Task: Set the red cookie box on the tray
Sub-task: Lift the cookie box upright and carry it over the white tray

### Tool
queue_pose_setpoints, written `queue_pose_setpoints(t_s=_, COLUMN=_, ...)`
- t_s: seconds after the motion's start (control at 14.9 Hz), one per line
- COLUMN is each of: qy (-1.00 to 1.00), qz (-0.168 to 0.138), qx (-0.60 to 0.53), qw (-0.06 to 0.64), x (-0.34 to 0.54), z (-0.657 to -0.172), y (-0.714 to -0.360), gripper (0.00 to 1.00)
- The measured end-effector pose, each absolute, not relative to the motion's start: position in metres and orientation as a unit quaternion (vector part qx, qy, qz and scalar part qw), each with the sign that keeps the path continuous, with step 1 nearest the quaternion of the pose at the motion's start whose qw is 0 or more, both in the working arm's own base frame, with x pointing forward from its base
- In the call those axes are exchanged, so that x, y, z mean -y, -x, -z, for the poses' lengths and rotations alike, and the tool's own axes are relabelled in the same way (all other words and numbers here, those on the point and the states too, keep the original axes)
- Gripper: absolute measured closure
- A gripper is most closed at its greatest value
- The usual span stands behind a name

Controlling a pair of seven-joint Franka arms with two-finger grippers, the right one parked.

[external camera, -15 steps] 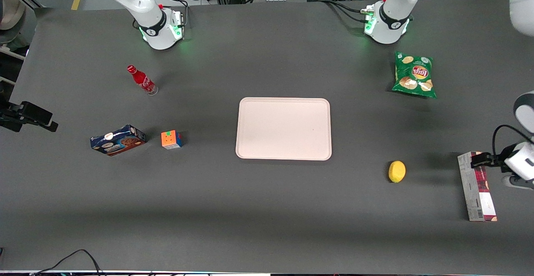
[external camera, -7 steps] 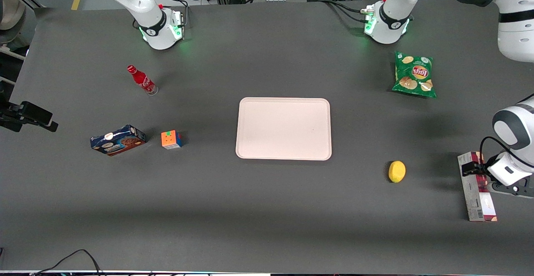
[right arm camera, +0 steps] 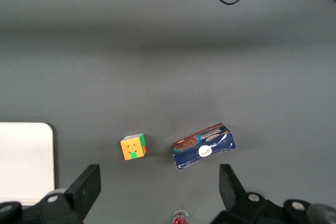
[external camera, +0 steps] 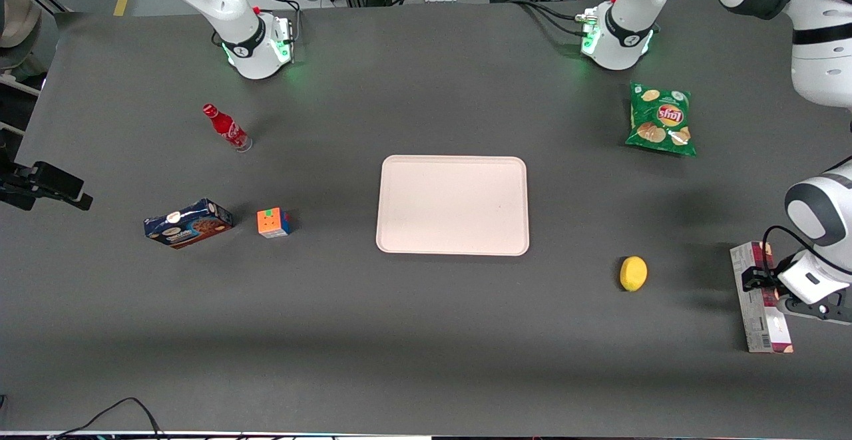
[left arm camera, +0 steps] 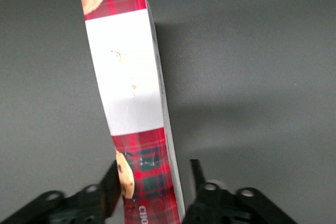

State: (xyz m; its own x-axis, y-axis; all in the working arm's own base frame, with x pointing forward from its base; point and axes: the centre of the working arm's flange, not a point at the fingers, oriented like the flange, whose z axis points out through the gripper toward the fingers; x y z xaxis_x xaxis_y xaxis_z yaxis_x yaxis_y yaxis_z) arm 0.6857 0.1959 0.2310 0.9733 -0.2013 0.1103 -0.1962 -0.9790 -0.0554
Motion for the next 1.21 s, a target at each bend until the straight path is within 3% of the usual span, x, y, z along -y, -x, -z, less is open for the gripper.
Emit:
queue_pose_setpoints(t_s=0.27, qy=0.993, qz=0.059, qx=-0.103, qw=0.024, x=-0.196, z=-0.230, y=-0.689, gripper=0.81)
queue_pose_setpoints(t_s=0.47, qy=0.993, qz=0.044, qx=-0.106, qw=0.015, x=-0.193, z=-0.232, y=-0.690, gripper=0.85)
queue_pose_setpoints(t_s=0.67, qy=0.994, qz=-0.013, qx=-0.104, qw=-0.018, x=-0.181, z=-0.255, y=-0.695, gripper=0.87)
queue_pose_setpoints(t_s=0.94, qy=0.994, qz=-0.041, qx=-0.096, qw=-0.041, x=-0.129, z=-0.349, y=-0.699, gripper=0.87)
queue_pose_setpoints(t_s=1.21, qy=0.993, qz=-0.072, qx=-0.065, qw=-0.064, x=-0.041, z=-0.441, y=-0.674, gripper=0.87)
